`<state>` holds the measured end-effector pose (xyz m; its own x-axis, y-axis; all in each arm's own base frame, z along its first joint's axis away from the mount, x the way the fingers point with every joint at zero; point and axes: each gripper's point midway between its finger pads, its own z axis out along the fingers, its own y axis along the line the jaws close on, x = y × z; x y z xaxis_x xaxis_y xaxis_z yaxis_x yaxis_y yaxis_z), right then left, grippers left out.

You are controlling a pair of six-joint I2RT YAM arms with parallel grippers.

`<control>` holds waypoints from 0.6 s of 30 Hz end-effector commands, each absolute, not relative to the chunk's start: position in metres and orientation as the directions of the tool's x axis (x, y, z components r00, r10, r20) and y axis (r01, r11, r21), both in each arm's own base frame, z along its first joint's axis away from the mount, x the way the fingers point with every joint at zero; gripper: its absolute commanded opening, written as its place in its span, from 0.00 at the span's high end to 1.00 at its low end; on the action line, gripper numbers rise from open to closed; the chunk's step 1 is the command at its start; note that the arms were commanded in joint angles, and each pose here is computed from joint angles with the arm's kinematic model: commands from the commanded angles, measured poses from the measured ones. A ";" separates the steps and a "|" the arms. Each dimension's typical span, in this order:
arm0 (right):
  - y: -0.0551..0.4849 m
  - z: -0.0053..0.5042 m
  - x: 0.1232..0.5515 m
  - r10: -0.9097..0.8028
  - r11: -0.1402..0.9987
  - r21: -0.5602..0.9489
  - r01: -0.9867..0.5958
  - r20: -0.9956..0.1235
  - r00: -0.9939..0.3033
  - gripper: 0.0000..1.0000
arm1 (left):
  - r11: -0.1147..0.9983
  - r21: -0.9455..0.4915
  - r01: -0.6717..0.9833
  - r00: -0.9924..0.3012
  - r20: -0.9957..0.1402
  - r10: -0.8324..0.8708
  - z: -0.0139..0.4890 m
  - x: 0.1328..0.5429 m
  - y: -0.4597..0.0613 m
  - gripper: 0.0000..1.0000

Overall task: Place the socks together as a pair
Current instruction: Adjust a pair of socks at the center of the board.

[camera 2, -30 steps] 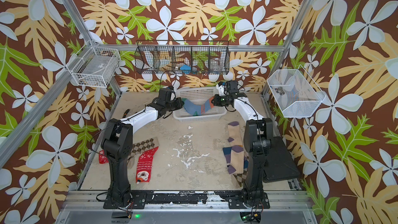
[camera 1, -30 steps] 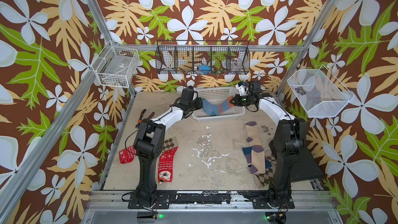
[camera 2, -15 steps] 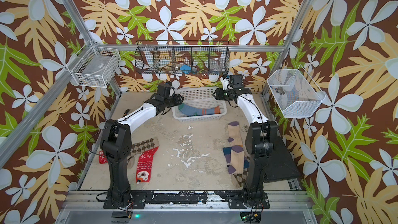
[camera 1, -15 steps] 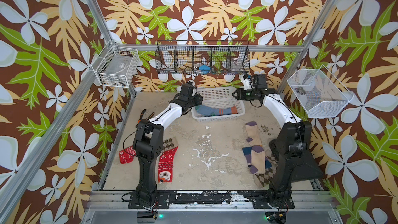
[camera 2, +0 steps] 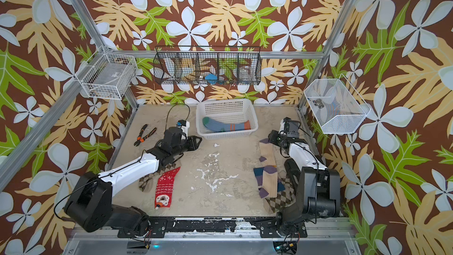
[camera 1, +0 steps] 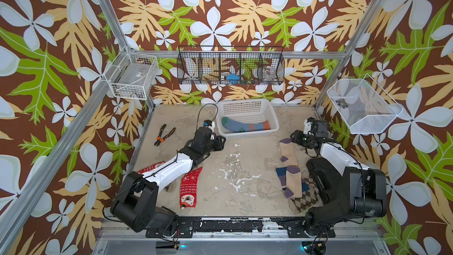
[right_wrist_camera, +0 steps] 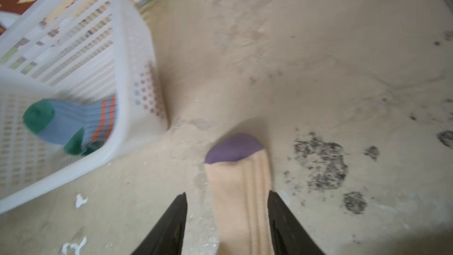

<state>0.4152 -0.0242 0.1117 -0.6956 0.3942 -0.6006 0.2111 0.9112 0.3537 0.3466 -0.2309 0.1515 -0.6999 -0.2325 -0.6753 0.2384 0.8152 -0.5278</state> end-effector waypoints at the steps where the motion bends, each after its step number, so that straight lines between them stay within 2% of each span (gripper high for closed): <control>1: -0.022 0.106 0.434 0.411 0.895 0.405 0.185 -0.590 -0.695 0.43 | 0.750 -0.585 0.309 -0.652 -0.704 -0.280 0.167 0.328 -0.253 0.59; 4: -0.012 0.075 0.437 0.401 0.888 0.424 0.179 -0.520 -0.754 0.41 | 0.736 -0.597 0.319 -0.680 -0.685 -0.261 0.151 0.310 -0.259 0.58; 9: -0.013 0.046 0.439 0.382 0.900 0.386 0.203 -0.473 -0.794 0.41 | 0.746 -0.590 0.307 -0.690 -0.678 -0.252 0.139 0.298 -0.250 0.59; 12: -0.014 0.037 0.440 0.363 0.912 0.352 0.209 -0.458 -0.812 0.44 | 0.754 -0.581 0.305 -0.680 -0.688 -0.255 0.141 0.296 -0.245 0.58; 15: -0.008 0.026 0.441 0.349 0.915 0.351 0.201 -0.433 -0.831 0.55 | 0.758 -0.578 0.302 -0.678 -0.689 -0.256 0.141 0.295 -0.243 0.58; 18: 0.000 0.021 0.442 0.333 0.917 0.353 0.186 -0.418 -0.845 0.75 | 0.763 -0.573 0.299 -0.678 -0.690 -0.253 0.141 0.294 -0.241 0.58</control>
<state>0.4470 -0.0053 0.0271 -0.8239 0.3500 -0.4458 0.1925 0.9126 0.3606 0.2923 -0.2425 0.1368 -0.6939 -0.2463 -0.6766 0.2960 0.7590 -0.5799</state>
